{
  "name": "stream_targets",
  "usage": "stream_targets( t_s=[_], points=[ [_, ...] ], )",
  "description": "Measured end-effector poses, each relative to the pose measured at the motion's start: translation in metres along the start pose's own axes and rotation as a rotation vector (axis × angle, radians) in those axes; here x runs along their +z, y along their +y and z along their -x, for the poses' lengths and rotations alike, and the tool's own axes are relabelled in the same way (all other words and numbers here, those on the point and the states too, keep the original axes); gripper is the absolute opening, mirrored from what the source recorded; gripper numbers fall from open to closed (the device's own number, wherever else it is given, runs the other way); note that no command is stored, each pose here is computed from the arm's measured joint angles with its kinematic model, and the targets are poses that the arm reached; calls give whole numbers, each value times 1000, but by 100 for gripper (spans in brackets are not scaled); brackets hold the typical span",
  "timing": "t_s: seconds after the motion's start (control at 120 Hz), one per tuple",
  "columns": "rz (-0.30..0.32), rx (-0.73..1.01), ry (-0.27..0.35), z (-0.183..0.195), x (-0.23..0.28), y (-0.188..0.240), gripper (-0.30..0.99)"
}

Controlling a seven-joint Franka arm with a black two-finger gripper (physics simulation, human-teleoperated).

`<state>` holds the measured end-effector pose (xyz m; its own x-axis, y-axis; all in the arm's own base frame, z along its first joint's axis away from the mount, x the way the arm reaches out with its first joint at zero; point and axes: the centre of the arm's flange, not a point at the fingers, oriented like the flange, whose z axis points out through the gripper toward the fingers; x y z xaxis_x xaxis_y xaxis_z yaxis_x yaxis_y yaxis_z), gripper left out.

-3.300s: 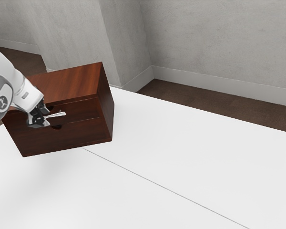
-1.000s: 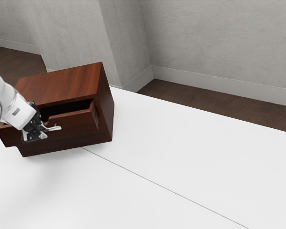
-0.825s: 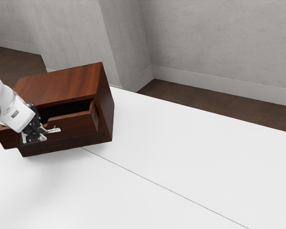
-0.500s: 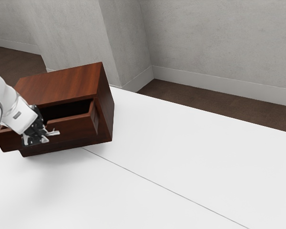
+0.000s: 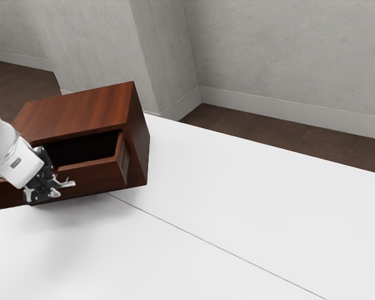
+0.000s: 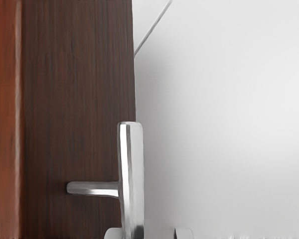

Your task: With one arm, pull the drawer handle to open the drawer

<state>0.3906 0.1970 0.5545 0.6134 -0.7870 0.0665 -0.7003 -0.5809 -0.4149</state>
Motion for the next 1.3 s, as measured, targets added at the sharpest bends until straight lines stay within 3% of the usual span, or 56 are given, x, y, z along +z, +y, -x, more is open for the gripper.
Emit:
stream_targets(
  t_s=[1.3],
  points=[
    [-25, 3, 15, 7, -29, 47, 6]
  ],
)
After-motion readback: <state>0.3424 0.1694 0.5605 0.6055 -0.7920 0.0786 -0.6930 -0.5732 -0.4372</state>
